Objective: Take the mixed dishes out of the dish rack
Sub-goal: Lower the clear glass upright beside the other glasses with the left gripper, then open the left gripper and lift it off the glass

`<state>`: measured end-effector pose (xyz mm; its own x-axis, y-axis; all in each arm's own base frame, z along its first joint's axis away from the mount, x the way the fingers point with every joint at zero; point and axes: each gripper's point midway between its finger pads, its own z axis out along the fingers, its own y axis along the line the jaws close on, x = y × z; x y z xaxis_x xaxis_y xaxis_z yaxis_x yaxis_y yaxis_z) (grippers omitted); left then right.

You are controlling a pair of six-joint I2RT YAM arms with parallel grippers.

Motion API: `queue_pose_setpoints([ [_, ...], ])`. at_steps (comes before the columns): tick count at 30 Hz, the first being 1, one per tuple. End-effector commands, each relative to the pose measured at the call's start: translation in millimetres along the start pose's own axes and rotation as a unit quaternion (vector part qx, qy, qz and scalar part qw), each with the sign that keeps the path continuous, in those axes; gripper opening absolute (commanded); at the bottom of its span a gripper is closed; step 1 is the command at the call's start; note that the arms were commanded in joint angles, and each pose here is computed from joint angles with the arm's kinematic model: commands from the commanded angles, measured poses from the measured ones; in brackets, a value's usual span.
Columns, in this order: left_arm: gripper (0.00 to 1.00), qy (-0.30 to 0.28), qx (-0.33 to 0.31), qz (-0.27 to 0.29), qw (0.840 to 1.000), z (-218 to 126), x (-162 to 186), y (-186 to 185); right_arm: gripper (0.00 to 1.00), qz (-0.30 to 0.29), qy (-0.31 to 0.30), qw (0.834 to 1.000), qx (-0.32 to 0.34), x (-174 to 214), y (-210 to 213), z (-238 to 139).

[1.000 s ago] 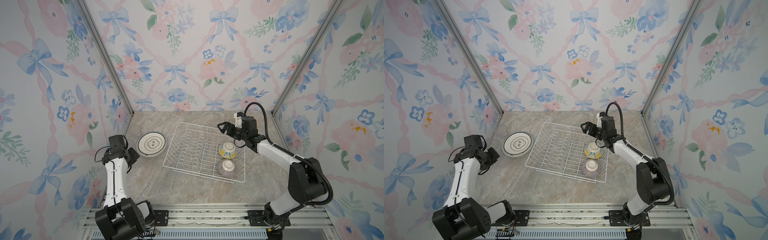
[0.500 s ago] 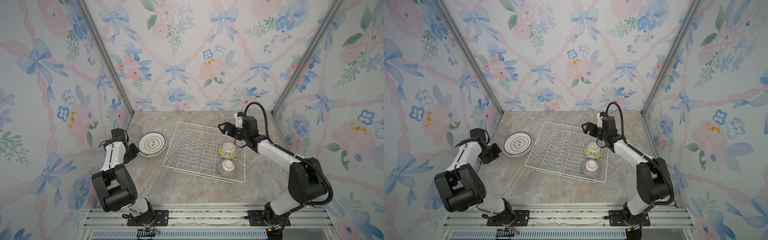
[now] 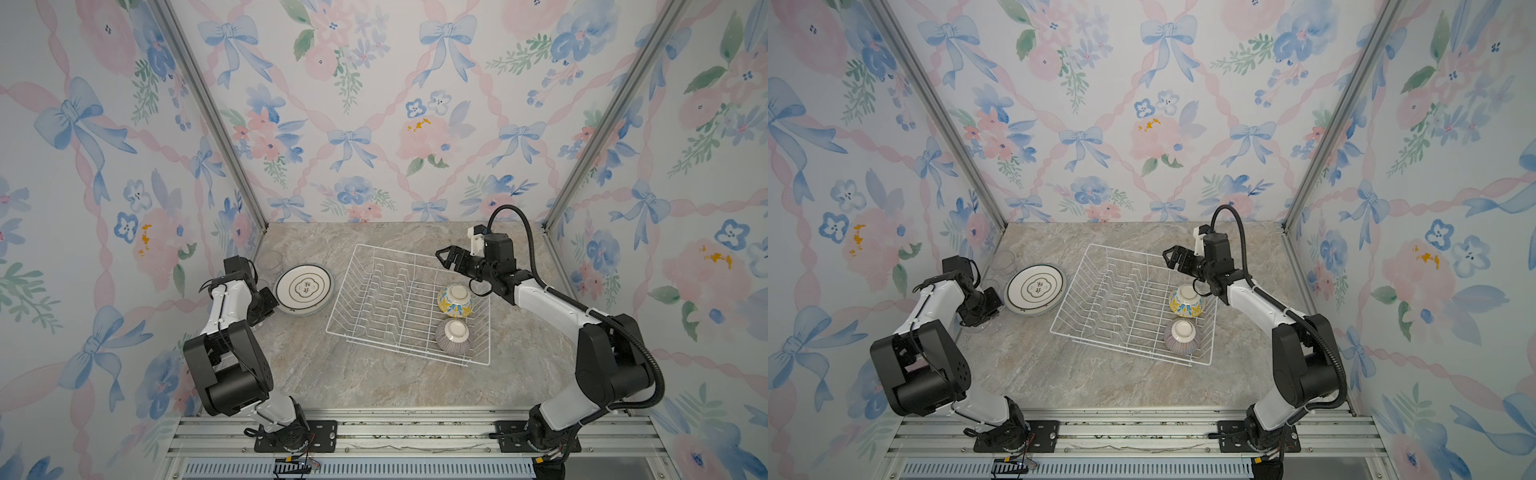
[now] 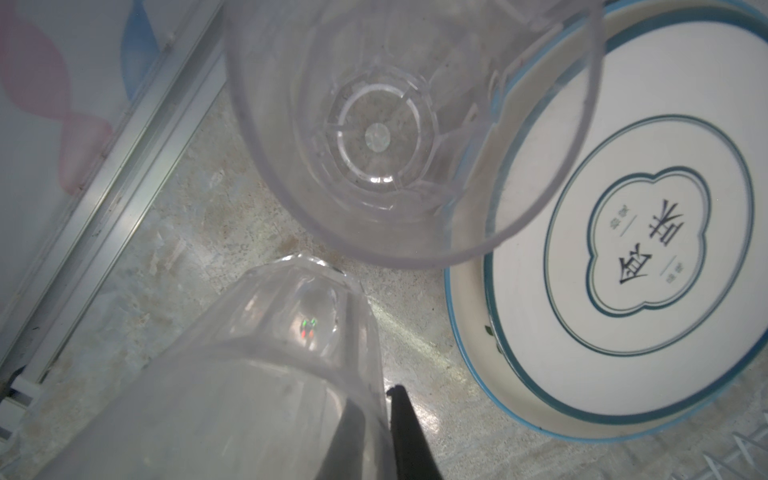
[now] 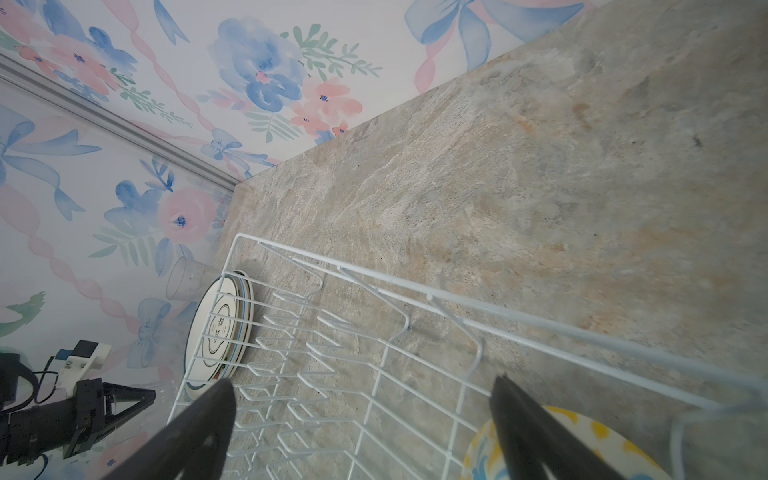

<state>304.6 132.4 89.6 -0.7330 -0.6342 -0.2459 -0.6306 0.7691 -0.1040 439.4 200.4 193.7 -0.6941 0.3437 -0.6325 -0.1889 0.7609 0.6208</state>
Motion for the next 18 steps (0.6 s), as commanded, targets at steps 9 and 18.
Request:
queue_pose_setpoints([
  [9, 0.22, -0.003, 0.004, 0.024, 1.000, -1, -5, -9, 0.97, -0.005, -0.004, 1.000, -0.004, -8, 0, -3],
  [18, 0.70, -0.051, 0.021, 0.048, 0.997, -34, 0, -23, 0.97, 0.001, 0.008, 1.000, -0.012, -5, 0, 1],
])
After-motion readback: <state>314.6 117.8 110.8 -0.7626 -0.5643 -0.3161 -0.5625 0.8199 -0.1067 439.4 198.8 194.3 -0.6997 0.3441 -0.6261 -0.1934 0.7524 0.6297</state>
